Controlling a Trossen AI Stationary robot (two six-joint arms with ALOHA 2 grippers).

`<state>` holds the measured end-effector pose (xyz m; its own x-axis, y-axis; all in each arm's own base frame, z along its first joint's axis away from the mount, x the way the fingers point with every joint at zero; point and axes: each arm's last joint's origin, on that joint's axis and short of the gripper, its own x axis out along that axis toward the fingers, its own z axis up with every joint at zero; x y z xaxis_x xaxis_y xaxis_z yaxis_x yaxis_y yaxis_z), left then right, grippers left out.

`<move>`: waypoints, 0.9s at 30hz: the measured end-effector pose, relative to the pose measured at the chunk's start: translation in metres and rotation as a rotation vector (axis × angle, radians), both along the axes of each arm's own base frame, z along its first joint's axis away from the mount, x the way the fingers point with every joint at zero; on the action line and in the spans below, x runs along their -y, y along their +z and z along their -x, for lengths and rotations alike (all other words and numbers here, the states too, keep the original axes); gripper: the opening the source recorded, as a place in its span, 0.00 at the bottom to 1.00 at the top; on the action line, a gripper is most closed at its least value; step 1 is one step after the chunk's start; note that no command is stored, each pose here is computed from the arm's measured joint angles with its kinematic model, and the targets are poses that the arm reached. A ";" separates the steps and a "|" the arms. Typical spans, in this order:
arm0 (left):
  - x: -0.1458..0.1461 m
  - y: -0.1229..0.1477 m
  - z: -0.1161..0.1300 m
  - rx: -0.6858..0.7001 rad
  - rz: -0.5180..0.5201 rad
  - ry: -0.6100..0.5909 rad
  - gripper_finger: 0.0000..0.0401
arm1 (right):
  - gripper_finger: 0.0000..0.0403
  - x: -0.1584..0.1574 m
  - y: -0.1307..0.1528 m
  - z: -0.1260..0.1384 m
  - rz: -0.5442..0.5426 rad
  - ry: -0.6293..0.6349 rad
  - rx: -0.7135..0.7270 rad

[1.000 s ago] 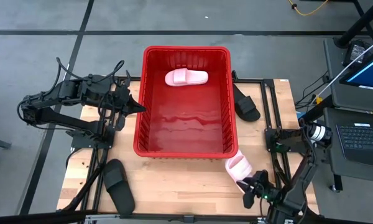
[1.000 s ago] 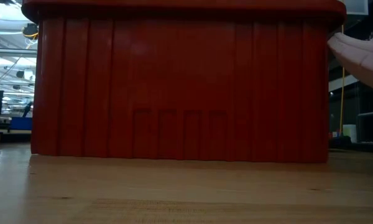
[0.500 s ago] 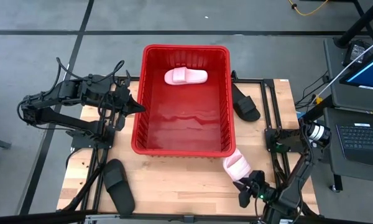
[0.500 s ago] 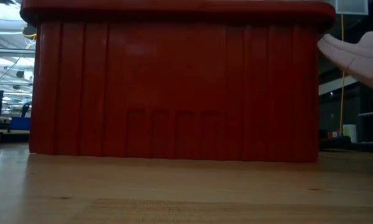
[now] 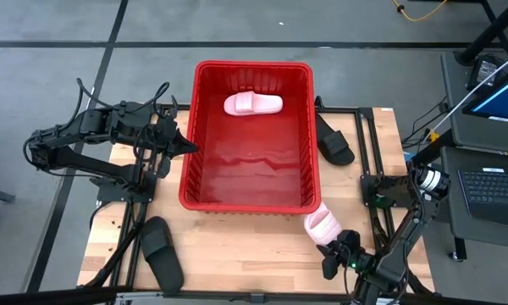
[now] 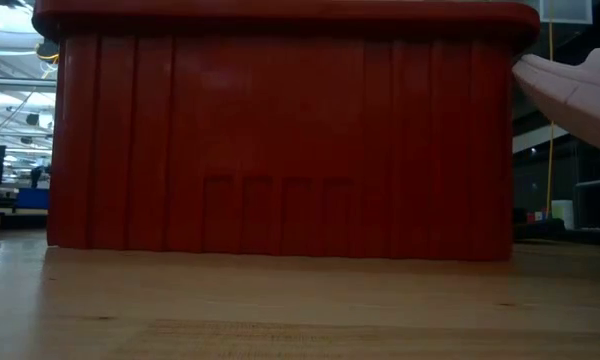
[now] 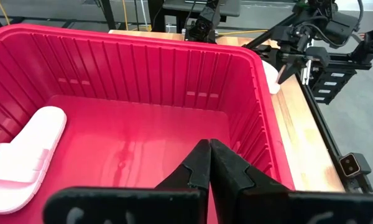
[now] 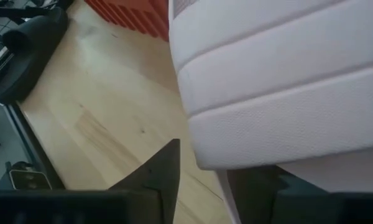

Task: Pick and place slides into bin
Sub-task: Put the pink slide into the bin

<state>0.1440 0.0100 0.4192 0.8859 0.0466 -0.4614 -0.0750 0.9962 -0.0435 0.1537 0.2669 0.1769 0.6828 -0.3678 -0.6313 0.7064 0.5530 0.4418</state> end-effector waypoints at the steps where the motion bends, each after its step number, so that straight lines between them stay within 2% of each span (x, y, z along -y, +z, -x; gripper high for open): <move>1: 0.000 0.000 0.000 0.000 0.000 0.000 0.00 | 0.30 0.000 0.000 0.000 0.004 0.001 -0.002; 16: 0.000 0.000 0.000 0.000 0.001 0.000 0.01 | 0.22 0.006 -0.001 -0.006 0.003 -0.032 -0.027; 19: 0.000 0.000 0.000 0.000 0.001 0.001 0.01 | 0.15 0.006 -0.001 -0.007 -0.028 -0.054 -0.049; 22: 0.000 0.000 0.000 0.000 0.001 0.000 0.00 | 0.05 0.005 -0.002 -0.007 -0.042 -0.055 -0.067; 27: 0.000 0.000 0.000 0.000 0.001 0.000 0.01 | 0.03 0.003 -0.002 -0.008 -0.072 -0.060 -0.052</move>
